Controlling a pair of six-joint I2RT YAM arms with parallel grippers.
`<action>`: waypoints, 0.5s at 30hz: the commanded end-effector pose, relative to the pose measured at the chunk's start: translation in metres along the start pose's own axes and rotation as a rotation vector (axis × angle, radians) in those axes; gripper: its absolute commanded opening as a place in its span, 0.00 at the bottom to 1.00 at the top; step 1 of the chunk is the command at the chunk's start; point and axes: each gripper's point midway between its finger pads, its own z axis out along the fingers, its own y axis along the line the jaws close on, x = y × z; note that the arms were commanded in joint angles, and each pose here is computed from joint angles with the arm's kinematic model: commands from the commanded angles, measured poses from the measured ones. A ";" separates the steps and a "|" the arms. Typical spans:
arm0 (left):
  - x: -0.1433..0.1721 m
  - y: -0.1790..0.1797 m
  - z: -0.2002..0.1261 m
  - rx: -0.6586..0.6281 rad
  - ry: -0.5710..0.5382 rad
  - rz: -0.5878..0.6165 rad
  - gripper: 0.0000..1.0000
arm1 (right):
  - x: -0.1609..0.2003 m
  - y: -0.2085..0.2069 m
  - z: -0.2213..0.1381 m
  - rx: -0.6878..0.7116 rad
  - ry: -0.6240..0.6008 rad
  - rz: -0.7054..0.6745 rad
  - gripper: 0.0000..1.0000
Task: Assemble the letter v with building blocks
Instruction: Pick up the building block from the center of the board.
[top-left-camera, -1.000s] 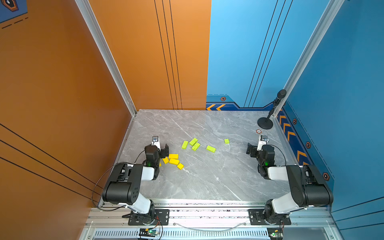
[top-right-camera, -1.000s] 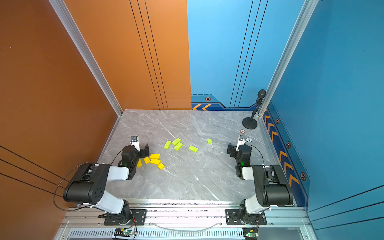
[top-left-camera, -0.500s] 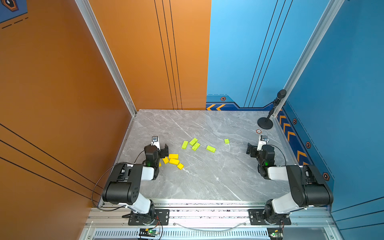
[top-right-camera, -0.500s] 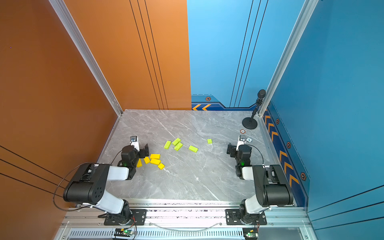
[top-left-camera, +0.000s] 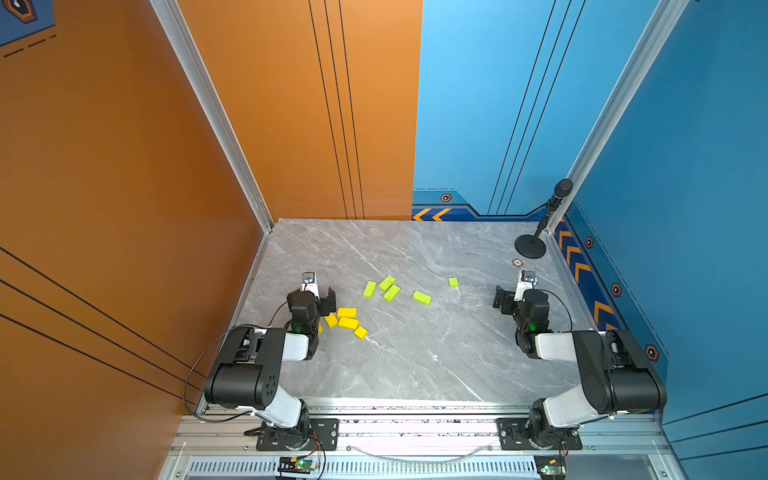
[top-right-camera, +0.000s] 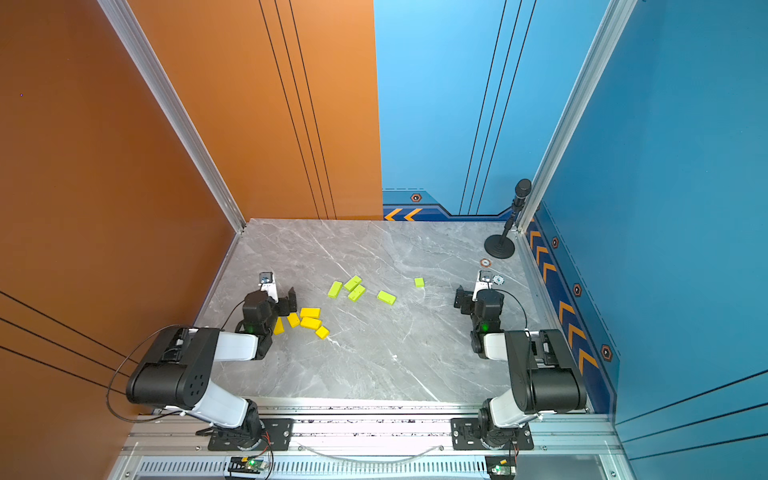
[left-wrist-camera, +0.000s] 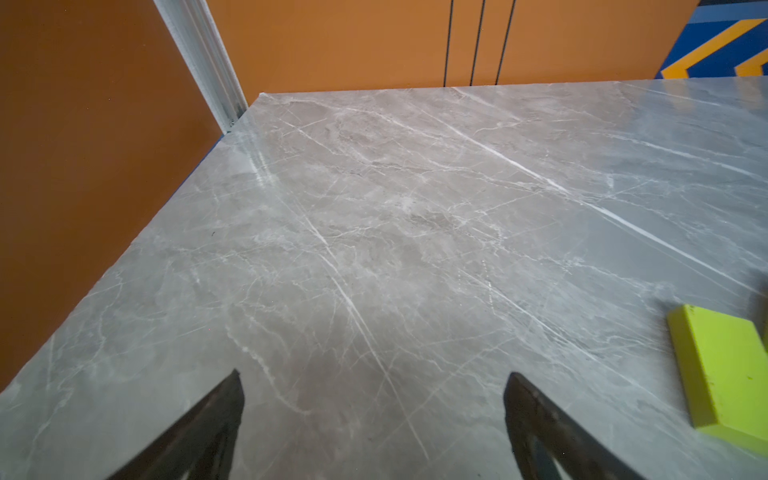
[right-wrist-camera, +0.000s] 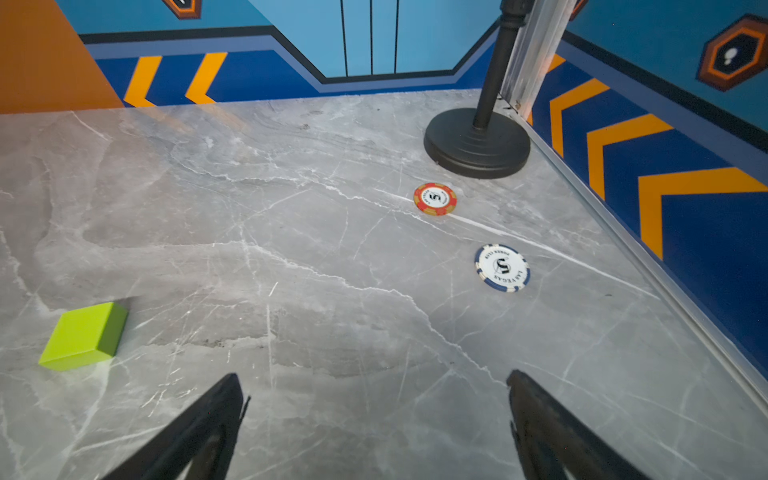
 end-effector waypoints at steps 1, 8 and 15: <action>-0.031 0.010 -0.013 -0.085 -0.047 -0.006 0.98 | -0.041 -0.022 -0.014 0.132 -0.033 0.044 1.00; -0.073 0.004 -0.053 -0.142 0.032 -0.028 0.98 | -0.054 -0.073 -0.053 0.362 -0.088 0.405 1.00; -0.086 -0.002 -0.091 -0.010 0.204 -0.257 0.98 | -0.068 -0.032 -0.053 0.180 0.036 0.335 1.00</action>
